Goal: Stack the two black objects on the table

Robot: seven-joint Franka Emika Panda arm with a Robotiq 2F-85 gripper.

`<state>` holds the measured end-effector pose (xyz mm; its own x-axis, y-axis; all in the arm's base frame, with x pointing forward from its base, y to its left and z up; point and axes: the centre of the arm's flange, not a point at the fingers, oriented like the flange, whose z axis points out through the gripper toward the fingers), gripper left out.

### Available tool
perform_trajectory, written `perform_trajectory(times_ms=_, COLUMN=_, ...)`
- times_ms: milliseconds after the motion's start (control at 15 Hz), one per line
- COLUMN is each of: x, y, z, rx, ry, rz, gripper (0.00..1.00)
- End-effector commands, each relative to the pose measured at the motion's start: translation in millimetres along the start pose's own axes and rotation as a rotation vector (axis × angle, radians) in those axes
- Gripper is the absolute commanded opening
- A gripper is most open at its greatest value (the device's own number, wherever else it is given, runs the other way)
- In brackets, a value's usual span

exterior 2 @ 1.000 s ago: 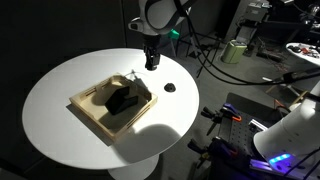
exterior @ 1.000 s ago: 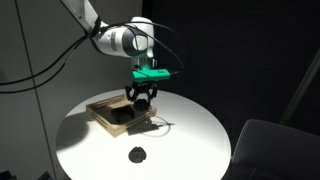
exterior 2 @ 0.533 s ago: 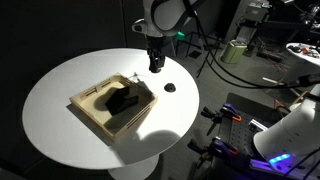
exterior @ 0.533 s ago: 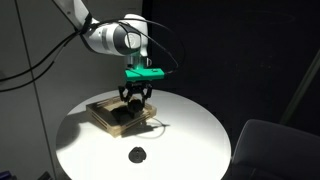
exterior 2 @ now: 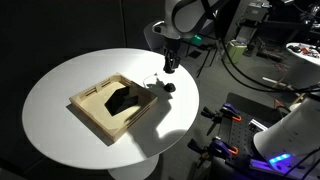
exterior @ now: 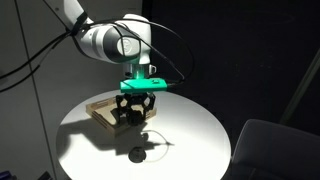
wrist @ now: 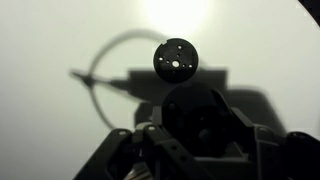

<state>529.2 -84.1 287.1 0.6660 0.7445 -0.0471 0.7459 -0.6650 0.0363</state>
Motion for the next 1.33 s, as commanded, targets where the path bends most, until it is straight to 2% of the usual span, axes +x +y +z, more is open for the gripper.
perform_trajectory(times_ms=0, x=-17.3, y=0.6, z=5.0, rx=0.001, ry=0.084, rz=0.062, gripper=0.42)
perform_trajectory(times_ms=267, x=-32.1, y=8.3, z=18.7, rx=0.009, ry=0.136, rz=0.135, gripper=0.42)
perform_trajectory(times_ms=533, x=-50.5, y=14.9, z=32.1, rx=0.018, ry=0.152, rz=0.205, gripper=0.42)
perform_trajectory(times_ms=867, x=-67.7, y=22.4, z=49.6, rx=0.049, ry=0.122, rz=0.266, gripper=0.42)
perform_trajectory(times_ms=1267, x=-71.2, y=26.9, z=66.6, rx=0.097, ry=0.1, rz=0.264, gripper=0.42)
